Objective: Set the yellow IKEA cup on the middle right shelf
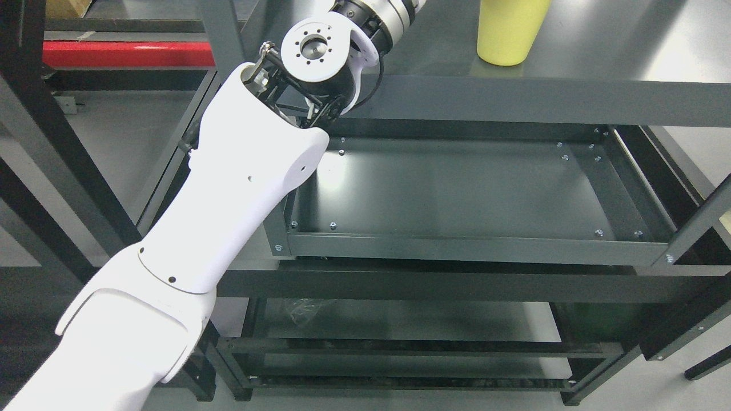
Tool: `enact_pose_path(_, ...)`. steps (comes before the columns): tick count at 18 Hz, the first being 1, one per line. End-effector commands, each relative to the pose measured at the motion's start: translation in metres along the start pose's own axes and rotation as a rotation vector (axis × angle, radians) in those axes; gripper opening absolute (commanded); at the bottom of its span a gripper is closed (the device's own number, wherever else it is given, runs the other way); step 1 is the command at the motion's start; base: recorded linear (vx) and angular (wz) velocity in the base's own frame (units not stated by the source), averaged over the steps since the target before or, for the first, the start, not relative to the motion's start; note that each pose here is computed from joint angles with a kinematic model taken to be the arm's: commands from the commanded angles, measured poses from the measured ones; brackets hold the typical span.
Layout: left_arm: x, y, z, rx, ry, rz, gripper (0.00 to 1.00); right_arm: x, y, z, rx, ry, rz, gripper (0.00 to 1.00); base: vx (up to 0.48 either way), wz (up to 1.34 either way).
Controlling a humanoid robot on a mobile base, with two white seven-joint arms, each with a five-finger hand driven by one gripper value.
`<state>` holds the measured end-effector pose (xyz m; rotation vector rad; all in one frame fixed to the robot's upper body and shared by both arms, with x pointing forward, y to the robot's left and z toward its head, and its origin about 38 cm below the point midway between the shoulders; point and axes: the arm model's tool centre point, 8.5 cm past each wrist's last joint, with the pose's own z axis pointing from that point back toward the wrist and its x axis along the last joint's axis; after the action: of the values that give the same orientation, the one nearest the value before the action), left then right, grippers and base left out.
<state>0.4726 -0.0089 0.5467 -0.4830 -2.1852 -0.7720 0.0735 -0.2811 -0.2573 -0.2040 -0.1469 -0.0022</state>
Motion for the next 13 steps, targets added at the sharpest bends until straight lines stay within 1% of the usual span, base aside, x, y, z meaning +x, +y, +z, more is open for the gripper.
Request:
enact_pose_path(1, 0.018, -0.015, 0.004, -0.113, -0.021, 0.098, 0.98, -0.009, -0.010, -0.001, -0.012, 0.015, -0.003, 0.99, 0.000, 0.00)
enact_pose_path(2, 0.016, -0.017, 0.004, -0.128, -0.005, 0.161, 0.98, -0.009, -0.010, -0.001, -0.012, 0.015, -0.003, 0.99, 0.000, 0.00)
enact_pose_path(4, 0.025, -0.018, 0.001, -0.155, -0.014, 0.241, 0.98, -0.009, -0.010, -0.001, -0.012, 0.015, -0.003, 0.99, 0.000, 0.00)
enact_pose_path(7, 0.027, -0.021, 0.001, -0.174, -0.010, 0.292, 0.98, -0.009, -0.010, -0.001, -0.012, 0.015, -0.003, 0.99, 0.000, 0.00)
enact_pose_path(11, 0.052, -0.030, -0.002, -0.229, -0.045, 0.322, 0.99, -0.009, -0.010, -0.001, -0.012, 0.015, -0.003, 0.99, 0.000, 0.00)
enact_pose_path(13, 0.056, -0.033, -0.001, -0.240, -0.054, 0.323, 0.99, -0.009, -0.010, -0.001, -0.012, 0.015, -0.003, 0.99, 0.000, 0.00)
